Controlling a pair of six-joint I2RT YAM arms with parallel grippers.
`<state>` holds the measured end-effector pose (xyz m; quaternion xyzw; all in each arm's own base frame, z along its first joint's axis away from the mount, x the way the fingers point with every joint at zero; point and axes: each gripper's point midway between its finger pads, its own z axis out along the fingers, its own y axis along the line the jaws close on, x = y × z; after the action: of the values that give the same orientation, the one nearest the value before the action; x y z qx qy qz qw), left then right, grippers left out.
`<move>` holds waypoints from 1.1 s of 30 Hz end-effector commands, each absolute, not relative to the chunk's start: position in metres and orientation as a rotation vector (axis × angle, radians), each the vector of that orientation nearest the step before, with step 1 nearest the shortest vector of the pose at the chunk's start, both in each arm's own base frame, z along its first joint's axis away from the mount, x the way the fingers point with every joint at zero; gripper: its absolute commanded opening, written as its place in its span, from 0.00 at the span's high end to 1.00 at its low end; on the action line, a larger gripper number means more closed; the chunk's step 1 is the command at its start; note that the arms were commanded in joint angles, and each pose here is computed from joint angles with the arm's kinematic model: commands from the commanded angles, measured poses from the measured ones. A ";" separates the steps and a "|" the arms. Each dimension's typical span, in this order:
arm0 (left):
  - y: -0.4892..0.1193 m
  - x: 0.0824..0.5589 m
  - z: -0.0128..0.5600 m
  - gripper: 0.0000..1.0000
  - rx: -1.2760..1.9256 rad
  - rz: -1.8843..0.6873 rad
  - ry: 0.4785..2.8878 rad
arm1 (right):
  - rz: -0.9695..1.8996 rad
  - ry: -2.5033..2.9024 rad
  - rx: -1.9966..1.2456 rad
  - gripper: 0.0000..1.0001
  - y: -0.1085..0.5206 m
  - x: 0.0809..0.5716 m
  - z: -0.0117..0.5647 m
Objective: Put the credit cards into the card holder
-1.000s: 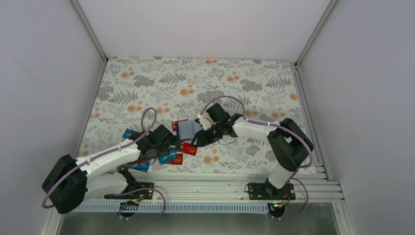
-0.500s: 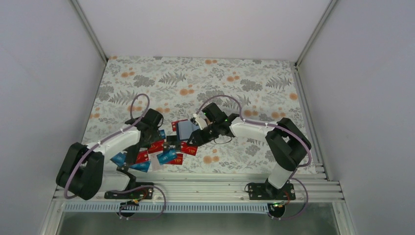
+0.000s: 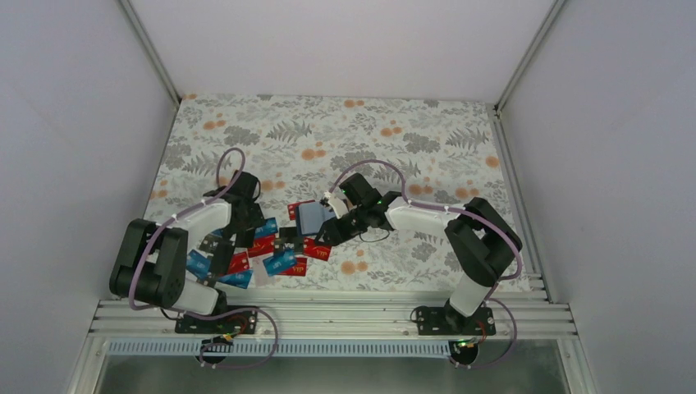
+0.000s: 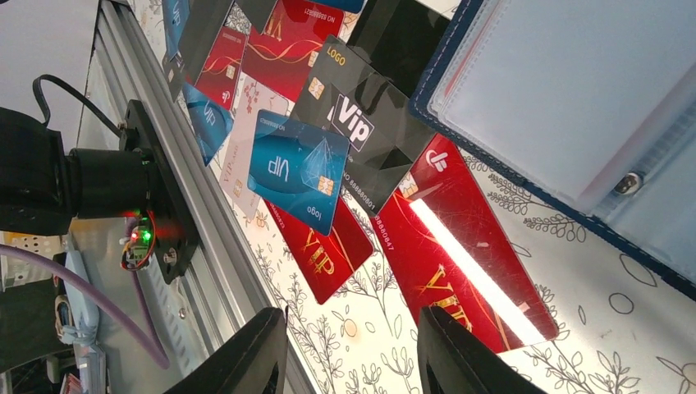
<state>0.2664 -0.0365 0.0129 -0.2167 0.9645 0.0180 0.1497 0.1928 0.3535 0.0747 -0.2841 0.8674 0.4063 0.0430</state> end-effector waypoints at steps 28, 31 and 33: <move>-0.173 0.155 -0.024 0.44 -0.363 -0.290 3.052 | 1.240 2.682 -0.848 0.58 0.335 0.182 0.058; -0.175 0.145 -0.027 0.44 -0.352 -0.295 3.065 | 1.225 2.690 -0.840 0.58 0.332 0.181 0.056; -0.177 0.140 -0.030 0.44 -0.336 -0.293 3.074 | 1.216 2.692 -0.830 0.58 0.331 0.182 0.055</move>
<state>0.2132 -0.2043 0.0173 -0.0992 0.9698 -0.1568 0.1585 0.1778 0.3298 0.0449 -0.2721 0.8810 0.3868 0.0167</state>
